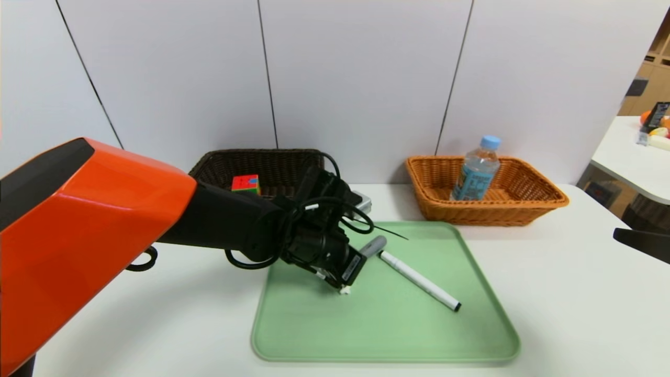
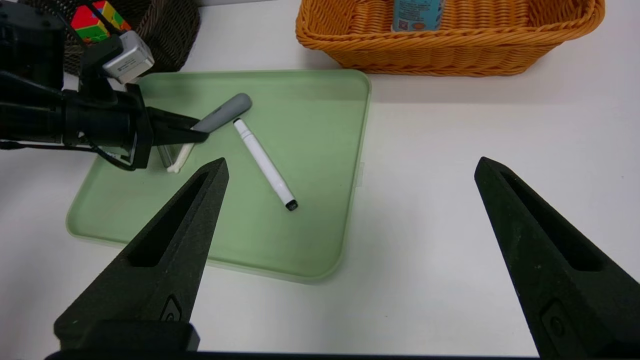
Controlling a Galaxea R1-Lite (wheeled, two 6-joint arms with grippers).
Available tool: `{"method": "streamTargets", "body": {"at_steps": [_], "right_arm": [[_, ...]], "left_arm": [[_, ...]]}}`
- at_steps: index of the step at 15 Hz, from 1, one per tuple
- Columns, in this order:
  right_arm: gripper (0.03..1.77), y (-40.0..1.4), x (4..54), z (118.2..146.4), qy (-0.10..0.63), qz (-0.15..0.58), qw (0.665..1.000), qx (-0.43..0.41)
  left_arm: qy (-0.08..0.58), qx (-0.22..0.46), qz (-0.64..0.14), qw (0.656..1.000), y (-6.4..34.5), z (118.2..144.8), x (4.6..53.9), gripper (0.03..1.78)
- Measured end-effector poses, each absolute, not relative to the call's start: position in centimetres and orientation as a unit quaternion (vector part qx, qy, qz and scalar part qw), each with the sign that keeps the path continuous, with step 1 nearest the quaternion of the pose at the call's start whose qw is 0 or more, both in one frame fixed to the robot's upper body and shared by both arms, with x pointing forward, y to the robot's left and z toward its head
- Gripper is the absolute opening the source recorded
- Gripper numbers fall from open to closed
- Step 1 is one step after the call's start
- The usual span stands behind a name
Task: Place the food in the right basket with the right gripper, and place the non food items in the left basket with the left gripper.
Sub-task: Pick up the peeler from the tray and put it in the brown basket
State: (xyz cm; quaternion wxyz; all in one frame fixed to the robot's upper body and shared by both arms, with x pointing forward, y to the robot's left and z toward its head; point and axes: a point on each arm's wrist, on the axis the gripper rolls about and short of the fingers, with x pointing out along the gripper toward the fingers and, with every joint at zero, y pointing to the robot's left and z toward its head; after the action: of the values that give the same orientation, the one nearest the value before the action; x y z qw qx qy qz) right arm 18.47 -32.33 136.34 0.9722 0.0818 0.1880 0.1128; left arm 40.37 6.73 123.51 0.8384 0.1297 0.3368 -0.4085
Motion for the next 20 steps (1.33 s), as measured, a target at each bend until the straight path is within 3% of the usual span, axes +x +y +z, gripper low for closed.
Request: {"method": "streamTargets", "body": {"at_steps": [7,11,20], "right_arm": [[1.70,-32.4,18.3,136.1,0.192,0.112,0.971,0.083],[1.70,-32.4,18.2,135.7,0.195,0.107,0.971,0.083],[1.70,-32.5,18.2,135.7,0.196,0.106,0.971,0.085]], "left_arm": [[0.313,0.101,-0.424,0.844,5.8,126.8,37.4,0.25],[0.282,0.101,-0.409,0.862,6.0,128.9,36.9,0.25],[0.196,0.056,-0.337,0.919,7.4,136.3,36.4,0.25]]}}
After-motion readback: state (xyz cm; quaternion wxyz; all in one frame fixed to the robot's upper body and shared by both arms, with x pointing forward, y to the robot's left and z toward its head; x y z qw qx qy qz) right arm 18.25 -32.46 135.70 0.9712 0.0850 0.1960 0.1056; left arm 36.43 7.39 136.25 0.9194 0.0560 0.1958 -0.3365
